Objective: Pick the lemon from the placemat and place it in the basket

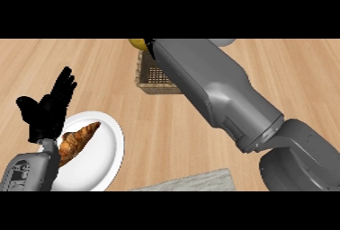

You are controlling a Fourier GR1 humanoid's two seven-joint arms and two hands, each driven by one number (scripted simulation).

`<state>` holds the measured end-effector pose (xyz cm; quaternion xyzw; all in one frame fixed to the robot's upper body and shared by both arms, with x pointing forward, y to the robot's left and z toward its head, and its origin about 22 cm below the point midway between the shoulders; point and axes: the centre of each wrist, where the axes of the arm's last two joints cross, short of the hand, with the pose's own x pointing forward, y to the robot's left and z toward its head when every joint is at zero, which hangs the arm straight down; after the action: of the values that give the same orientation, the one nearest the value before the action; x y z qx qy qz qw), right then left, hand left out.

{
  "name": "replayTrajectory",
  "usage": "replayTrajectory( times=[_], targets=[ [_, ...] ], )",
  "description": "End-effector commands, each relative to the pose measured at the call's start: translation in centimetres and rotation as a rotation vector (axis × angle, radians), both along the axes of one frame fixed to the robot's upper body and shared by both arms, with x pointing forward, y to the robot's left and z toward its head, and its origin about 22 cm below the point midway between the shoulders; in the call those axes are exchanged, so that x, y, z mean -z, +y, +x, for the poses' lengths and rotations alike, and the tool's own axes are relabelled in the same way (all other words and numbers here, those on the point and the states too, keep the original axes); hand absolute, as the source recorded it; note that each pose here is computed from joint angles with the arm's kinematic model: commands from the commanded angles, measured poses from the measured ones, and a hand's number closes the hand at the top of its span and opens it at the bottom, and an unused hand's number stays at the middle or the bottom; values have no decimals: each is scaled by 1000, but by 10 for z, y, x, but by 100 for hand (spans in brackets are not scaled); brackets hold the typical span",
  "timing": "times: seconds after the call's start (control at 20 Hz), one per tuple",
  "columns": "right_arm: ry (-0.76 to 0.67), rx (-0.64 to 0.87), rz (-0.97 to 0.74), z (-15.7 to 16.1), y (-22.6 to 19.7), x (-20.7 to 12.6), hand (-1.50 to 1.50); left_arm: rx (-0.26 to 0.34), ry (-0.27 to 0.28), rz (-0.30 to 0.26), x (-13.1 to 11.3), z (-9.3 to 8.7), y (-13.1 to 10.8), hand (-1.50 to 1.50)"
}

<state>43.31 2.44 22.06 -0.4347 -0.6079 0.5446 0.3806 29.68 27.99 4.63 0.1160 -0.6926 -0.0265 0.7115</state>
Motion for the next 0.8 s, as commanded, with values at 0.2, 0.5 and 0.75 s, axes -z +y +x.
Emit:
replayTrajectory(
  times=[0.2,0.5,0.75],
  targets=[
    [24,-2,-58,3,-3,0,150,-3,10,3,-3,3,5,0],
    [97,39,-68,3,-8,15,150,5,3,8,-3,-6,6,0],
    [119,29,-52,5,-14,23,150,5,-2,0,3,10,-11,0]
  ],
)
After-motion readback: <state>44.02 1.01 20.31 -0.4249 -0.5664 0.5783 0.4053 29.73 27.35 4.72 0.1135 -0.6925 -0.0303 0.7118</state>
